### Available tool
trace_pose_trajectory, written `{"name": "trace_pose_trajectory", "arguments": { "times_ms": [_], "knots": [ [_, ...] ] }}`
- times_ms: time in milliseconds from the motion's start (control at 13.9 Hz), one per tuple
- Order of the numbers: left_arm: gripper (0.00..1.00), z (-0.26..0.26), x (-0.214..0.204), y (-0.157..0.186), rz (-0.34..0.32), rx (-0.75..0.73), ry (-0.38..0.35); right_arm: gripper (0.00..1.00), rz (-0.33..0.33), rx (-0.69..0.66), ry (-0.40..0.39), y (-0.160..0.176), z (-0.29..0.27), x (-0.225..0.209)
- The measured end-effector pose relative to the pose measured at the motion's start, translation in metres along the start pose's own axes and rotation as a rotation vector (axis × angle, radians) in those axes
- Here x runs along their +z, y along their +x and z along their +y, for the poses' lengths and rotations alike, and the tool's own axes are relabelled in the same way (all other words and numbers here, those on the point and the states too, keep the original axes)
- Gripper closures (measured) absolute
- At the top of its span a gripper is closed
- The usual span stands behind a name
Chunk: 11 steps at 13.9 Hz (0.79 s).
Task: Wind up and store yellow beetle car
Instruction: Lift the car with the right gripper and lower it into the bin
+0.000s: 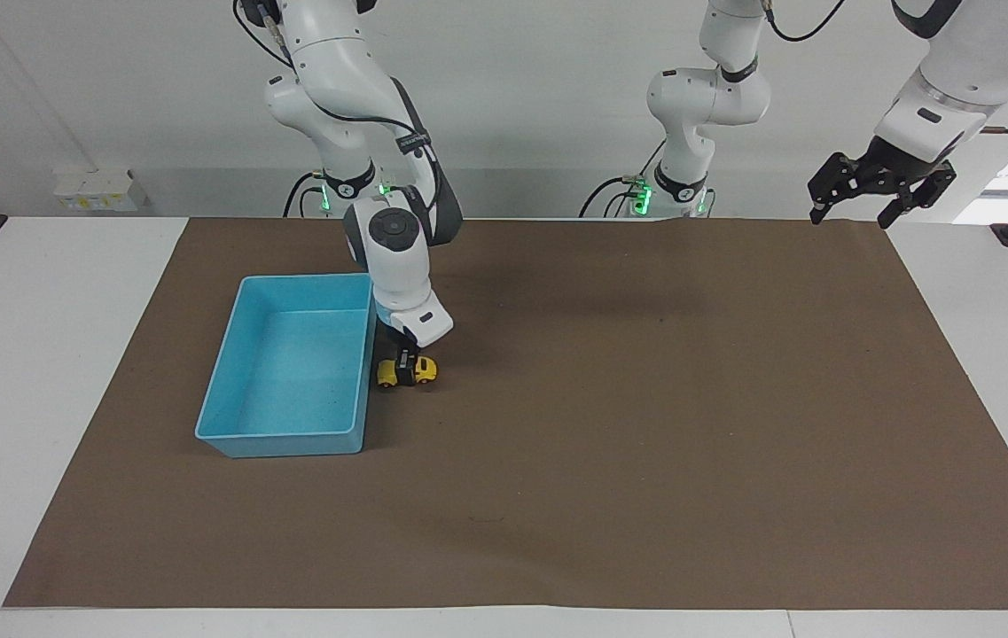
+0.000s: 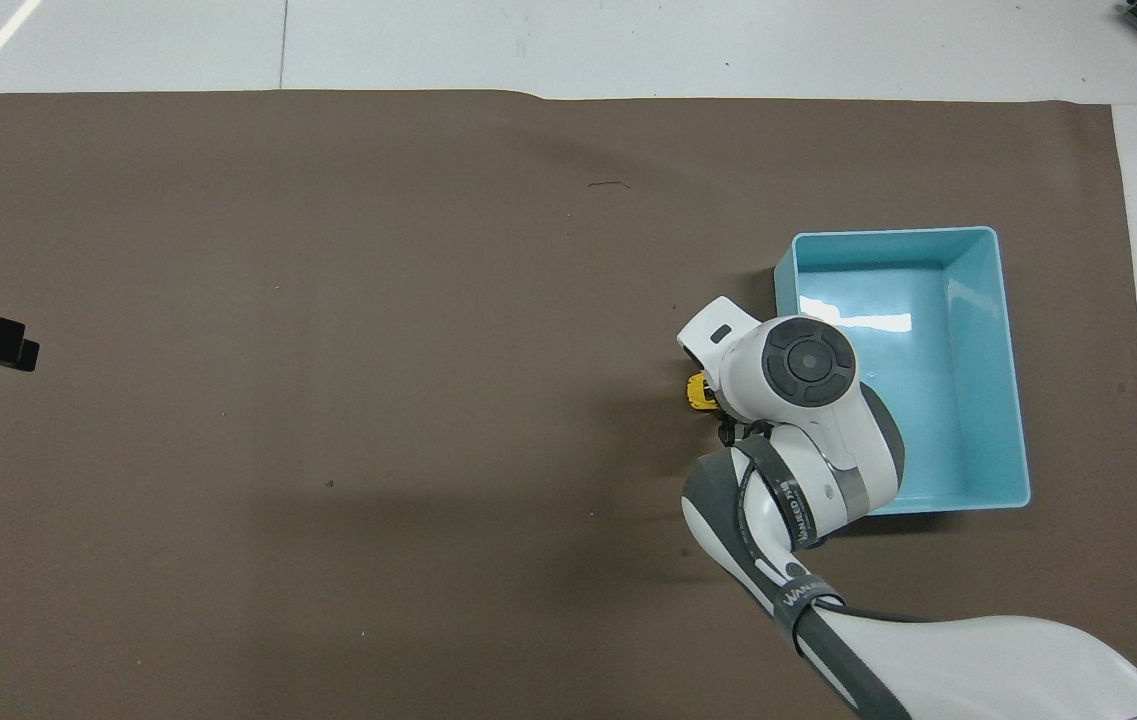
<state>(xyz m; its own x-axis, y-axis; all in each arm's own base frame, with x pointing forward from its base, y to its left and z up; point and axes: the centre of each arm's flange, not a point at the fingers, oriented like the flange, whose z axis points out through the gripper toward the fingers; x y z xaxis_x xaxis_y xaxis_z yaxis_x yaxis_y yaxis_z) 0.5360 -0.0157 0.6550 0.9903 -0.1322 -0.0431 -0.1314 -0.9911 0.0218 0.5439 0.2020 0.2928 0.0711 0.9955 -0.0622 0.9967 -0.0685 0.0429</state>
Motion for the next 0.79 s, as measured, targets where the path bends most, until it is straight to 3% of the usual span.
{"name": "trace_pose_trajectory", "arguments": {
  "times_ms": [72, 288, 576, 792],
  "knots": [
    [0.00, 0.000, 0.000, 0.000, 0.000, 0.000, 0.000, 0.52, -0.011, 0.005, 0.016, 0.001, 0.003, -0.006],
    [0.00, 0.000, 0.000, 0.000, 0.000, 0.000, 0.000, 0.52, -0.028, 0.019, 0.037, 0.004, 0.019, -0.044],
    [0.00, 0.000, 0.000, 0.000, 0.000, 0.000, 0.000, 0.54, -0.010, 0.046, 0.030, 0.003, 0.033, -0.147],
    [0.00, 0.000, 0.001, 0.000, -0.001, 0.000, 0.000, 0.54, -0.005, 0.037, 0.037, -0.023, 0.025, -0.201]
  ]
}}
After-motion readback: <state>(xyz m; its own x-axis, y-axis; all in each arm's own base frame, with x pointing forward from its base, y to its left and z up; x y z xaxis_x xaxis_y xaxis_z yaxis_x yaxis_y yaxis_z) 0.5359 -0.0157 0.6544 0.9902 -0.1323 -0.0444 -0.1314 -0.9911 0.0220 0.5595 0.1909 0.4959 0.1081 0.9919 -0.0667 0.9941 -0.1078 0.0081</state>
